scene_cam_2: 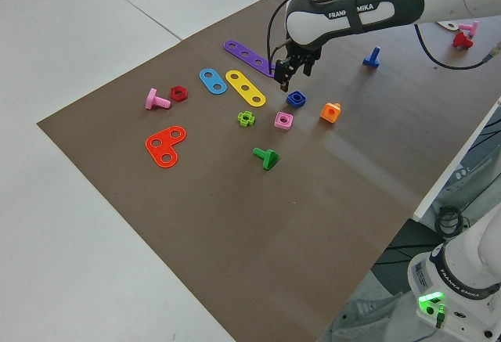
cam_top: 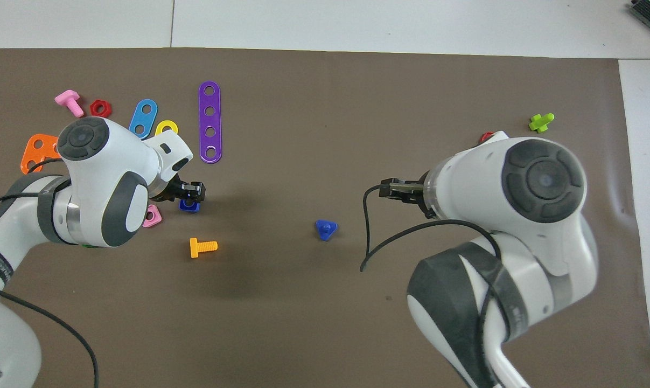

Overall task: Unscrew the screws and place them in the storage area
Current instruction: 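Grasp the blue bolt with the right gripper while the left gripper withdraws, then carry the blue bolt with the right gripper toward the red ring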

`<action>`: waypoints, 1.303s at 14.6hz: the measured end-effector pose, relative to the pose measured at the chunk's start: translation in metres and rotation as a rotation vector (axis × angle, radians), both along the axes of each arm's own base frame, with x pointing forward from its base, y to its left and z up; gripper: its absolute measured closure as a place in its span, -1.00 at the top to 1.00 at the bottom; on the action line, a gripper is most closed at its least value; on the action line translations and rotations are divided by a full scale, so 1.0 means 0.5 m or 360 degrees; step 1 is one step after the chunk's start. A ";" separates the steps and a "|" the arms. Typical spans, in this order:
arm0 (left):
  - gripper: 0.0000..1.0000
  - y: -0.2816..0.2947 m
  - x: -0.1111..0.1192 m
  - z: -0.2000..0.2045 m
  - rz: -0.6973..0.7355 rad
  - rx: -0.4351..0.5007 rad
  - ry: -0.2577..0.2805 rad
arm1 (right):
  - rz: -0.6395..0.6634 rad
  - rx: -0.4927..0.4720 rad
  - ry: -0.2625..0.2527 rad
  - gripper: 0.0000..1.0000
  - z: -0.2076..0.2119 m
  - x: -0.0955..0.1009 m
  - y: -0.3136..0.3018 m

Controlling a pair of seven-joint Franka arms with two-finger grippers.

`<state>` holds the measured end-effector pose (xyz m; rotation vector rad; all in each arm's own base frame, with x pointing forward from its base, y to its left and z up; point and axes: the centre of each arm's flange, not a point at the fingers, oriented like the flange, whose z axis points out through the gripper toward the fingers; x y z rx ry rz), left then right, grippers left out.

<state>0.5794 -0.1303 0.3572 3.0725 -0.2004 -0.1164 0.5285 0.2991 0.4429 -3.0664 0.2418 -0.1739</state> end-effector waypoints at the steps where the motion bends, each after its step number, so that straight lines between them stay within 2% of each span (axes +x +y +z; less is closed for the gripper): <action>1: 1.00 0.022 0.009 0.028 0.0027 0.0003 0.0023 | 0.0010 0.0002 0.0001 0.88 -0.026 0.002 0.017; 5: 1.00 0.194 0.025 0.131 0.0110 -0.0011 0.0059 | 0.0044 0.0012 0.0002 0.84 -0.102 -0.004 0.075; 9: 1.00 0.341 -0.006 0.202 0.0138 -0.0020 0.0041 | 0.0086 0.0001 0.0015 0.81 -0.165 -0.023 0.107; 12: 1.00 0.351 -0.045 0.317 0.0140 0.0010 -0.0076 | 0.0153 -0.0025 0.0016 0.69 -0.213 -0.055 0.138; 15: 1.00 0.331 -0.105 0.430 0.0132 0.0018 -0.0153 | 0.0172 -0.0055 0.0018 0.62 -0.229 -0.064 0.145; 16: 1.00 0.320 -0.120 0.452 0.0144 0.0021 -0.0166 | 0.0182 -0.0057 0.0016 0.51 -0.231 -0.068 0.148; 19: 1.00 0.273 -0.132 0.470 0.0150 0.0029 -0.0170 | 0.0189 -0.0038 -0.0015 0.40 -0.237 -0.070 0.156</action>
